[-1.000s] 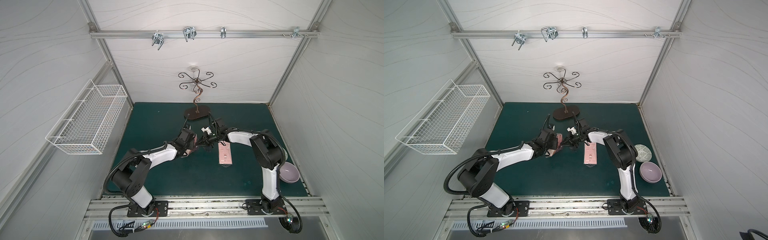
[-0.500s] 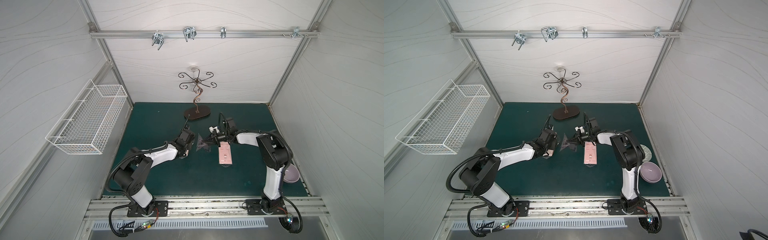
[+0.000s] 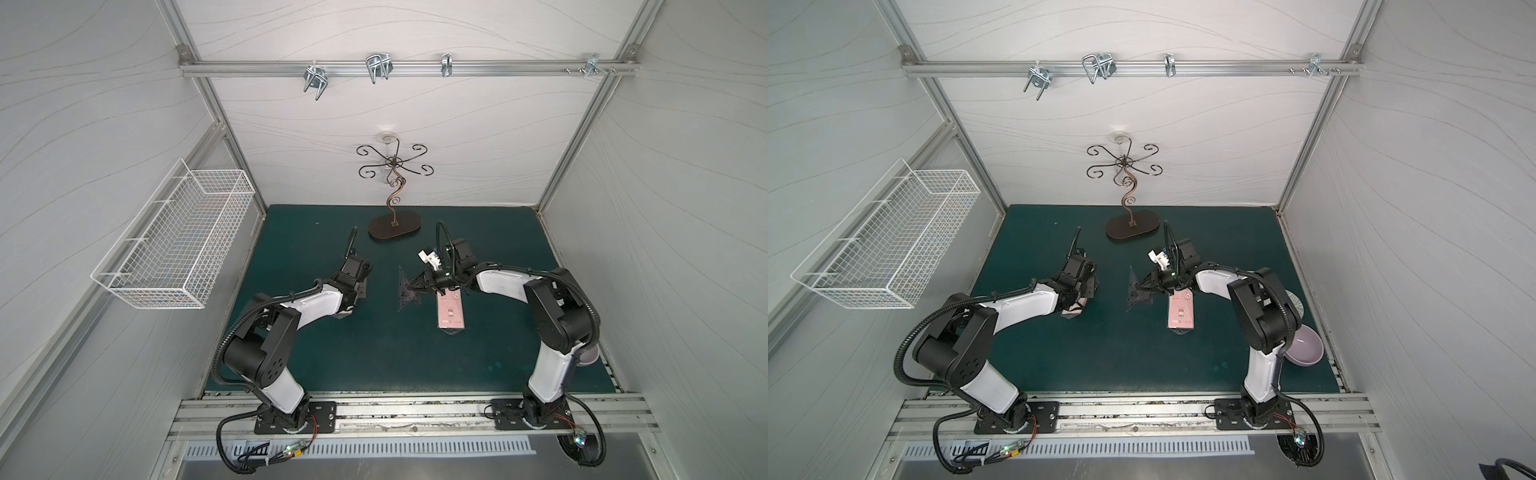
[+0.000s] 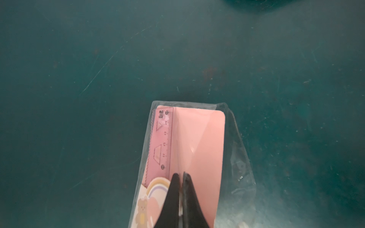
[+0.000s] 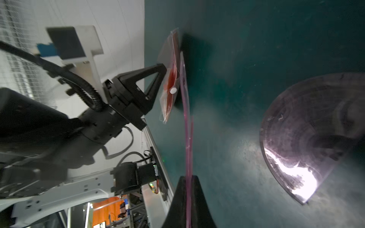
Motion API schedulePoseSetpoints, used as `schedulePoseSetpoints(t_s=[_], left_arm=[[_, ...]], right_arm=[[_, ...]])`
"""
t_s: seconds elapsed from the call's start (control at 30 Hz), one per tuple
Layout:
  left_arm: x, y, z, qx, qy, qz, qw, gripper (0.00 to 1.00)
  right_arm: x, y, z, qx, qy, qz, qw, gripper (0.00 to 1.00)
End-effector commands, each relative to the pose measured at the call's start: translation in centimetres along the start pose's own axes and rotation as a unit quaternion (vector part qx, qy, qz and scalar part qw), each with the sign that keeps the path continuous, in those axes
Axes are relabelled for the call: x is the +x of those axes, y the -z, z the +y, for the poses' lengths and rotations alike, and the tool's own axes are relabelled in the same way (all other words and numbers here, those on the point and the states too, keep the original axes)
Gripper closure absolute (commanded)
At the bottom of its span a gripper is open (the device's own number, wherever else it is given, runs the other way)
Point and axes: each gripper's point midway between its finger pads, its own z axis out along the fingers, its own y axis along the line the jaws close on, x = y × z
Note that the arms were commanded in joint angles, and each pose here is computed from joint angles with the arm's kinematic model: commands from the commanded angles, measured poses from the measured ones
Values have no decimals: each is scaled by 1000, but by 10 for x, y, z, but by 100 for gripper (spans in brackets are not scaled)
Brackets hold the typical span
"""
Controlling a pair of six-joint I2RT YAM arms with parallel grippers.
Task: Open the ruler set and take out the ruler
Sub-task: Take out the ruler from the ruler set bag, then place the ruler at the center of the board.
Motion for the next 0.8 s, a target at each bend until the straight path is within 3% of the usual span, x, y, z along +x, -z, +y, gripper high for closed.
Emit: schedulePoseSetpoints(t_s=[0.0,0.37,0.4,0.47,0.53,0.63,0.77], left_arm=[[-12,4,5,6,29,-21,999,100],[-11,7,4,18,35,-29,999,100],[-11,6,4,19,35,-28,999,100],[-12,7,3,21,35,-29,999,100],[-14,9,3,22,35,-32,999,100],[-16,10,3,22,32,-33,999,100],[-16,10,2,26,34,-32,999,100]], right_arm=[[-8,-16,-6,11,54,-14,998,100],[-40,-55,-34,28,18,6,999,100],[-42,-59,-34,29,16,10,999,92],[-46,-62,-39,45,13,9,999,64],[-48,-59,-40,54,11,5,998,54],[-48,-50,-39,77,18,-7,997,47],[-39,-45,-33,90,37,-3,995,55]])
